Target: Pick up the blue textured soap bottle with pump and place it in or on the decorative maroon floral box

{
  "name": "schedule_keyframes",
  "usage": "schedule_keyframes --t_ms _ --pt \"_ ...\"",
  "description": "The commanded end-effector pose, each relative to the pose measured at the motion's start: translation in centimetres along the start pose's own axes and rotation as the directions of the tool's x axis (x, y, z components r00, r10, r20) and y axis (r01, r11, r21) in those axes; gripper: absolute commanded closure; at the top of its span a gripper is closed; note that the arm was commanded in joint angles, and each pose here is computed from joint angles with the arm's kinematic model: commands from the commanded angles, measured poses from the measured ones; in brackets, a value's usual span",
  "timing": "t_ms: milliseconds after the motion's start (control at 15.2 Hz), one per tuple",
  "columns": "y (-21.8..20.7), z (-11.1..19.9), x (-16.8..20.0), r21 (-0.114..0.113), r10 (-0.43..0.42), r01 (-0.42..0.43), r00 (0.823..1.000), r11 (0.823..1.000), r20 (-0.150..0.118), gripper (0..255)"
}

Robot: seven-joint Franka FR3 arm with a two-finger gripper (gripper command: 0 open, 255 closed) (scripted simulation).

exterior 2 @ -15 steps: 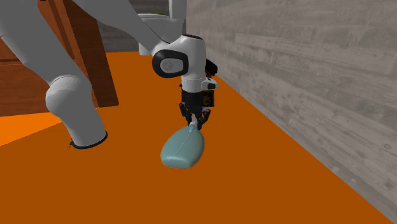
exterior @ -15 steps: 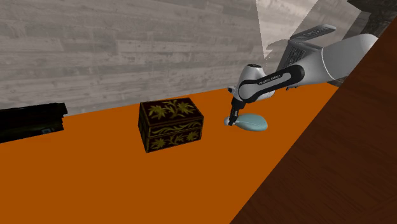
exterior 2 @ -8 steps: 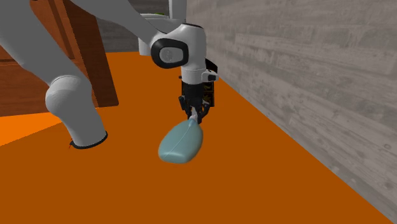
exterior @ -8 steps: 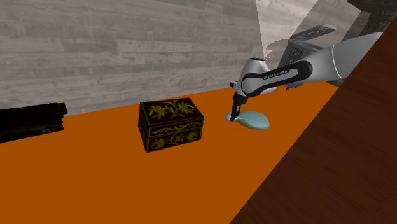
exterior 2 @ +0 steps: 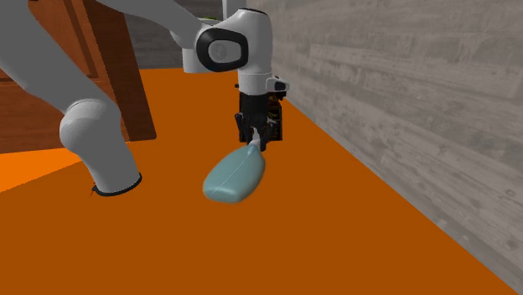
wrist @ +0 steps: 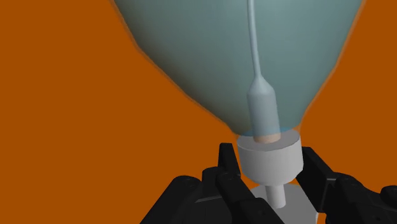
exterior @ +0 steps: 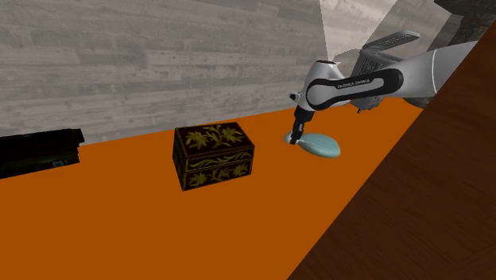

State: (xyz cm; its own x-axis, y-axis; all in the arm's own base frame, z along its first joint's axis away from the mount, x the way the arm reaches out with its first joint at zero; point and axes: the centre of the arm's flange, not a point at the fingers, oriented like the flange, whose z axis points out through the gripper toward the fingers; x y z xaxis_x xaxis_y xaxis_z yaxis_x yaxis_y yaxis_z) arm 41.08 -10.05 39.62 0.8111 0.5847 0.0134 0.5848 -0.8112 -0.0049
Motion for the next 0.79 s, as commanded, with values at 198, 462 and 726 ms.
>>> schedule_keyframes --t_ms 198,462,726 --pt "-0.1 -2.7 0.0 0.0 0.0 0.0 1.0 1.0 0.0 255" --pt "-0.1 -4.8 0.0 0.0 0.0 0.0 1.0 1.0 0.0 255" --pt "-0.1 -6.9 0.0 0.0 0.0 0.0 1.0 1.0 0.0 255"
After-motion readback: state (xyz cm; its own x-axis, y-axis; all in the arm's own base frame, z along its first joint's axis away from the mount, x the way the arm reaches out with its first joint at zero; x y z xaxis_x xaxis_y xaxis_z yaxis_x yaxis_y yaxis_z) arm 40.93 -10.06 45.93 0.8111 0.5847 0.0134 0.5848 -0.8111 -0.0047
